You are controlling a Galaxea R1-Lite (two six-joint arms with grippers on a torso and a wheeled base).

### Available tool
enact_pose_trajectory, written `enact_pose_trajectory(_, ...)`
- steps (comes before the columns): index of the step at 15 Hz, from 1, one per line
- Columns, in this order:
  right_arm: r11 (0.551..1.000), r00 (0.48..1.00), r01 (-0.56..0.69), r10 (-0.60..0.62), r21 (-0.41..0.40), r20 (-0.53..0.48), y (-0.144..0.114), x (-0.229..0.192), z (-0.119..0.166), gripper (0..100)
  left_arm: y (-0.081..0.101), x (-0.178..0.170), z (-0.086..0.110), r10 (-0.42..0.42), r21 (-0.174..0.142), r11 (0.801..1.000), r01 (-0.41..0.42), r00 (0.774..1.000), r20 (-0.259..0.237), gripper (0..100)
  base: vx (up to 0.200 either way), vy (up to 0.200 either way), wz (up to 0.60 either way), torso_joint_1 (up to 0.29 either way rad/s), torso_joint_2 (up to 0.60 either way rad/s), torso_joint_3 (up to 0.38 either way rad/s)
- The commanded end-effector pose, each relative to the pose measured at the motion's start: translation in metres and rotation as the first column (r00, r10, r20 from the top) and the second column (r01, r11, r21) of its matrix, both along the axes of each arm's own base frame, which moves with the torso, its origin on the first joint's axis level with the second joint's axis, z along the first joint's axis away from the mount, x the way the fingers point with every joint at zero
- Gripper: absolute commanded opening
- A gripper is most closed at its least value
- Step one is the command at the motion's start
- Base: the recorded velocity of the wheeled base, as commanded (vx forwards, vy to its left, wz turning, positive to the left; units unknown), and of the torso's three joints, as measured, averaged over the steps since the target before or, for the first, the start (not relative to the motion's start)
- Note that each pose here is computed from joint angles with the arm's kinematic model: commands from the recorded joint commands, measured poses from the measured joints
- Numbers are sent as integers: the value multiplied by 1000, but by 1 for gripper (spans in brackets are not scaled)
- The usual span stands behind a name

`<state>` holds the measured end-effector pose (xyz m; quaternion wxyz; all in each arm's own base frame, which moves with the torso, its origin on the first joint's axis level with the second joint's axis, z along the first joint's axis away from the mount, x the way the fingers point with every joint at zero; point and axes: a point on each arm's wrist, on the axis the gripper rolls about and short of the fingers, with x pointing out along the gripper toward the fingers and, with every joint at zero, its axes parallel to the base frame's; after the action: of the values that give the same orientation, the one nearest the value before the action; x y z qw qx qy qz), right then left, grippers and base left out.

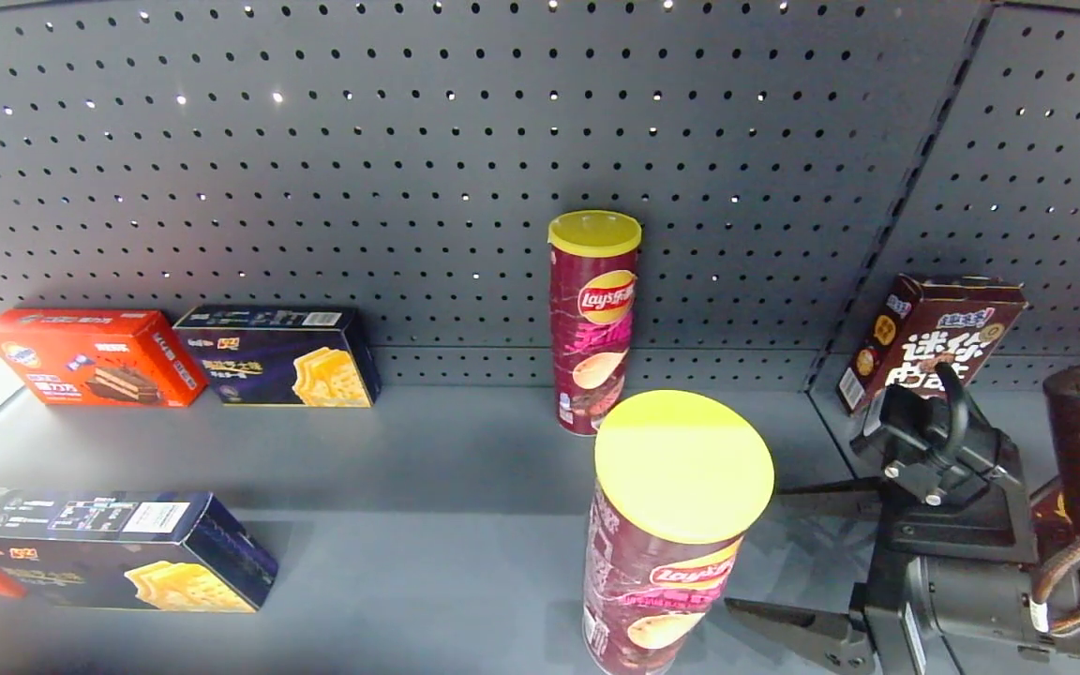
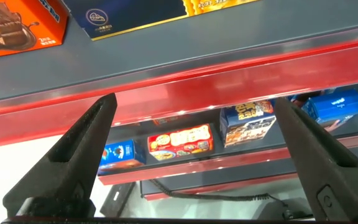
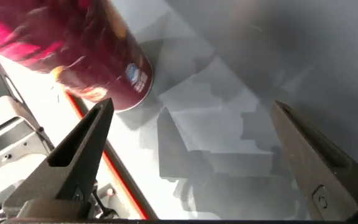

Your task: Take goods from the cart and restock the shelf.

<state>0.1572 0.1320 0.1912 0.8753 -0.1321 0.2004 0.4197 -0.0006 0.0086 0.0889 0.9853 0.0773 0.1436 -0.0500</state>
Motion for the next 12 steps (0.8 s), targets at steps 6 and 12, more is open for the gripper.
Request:
enact_pose_trajectory(6, 999, 999, -42, 42, -1, -1, 7, -4, 0, 100, 0, 0, 0, 3, 0, 1000, -3, 1000, -2, 100, 0, 0, 0, 0, 0, 0)
enact_pose_trajectory(12, 998, 998, -63, 63, -10, -13, 20, 3, -1, 100, 0, 0, 0, 11, -23, 1000, -11, 1000, -4, 100, 0, 0, 0, 0, 0, 0)
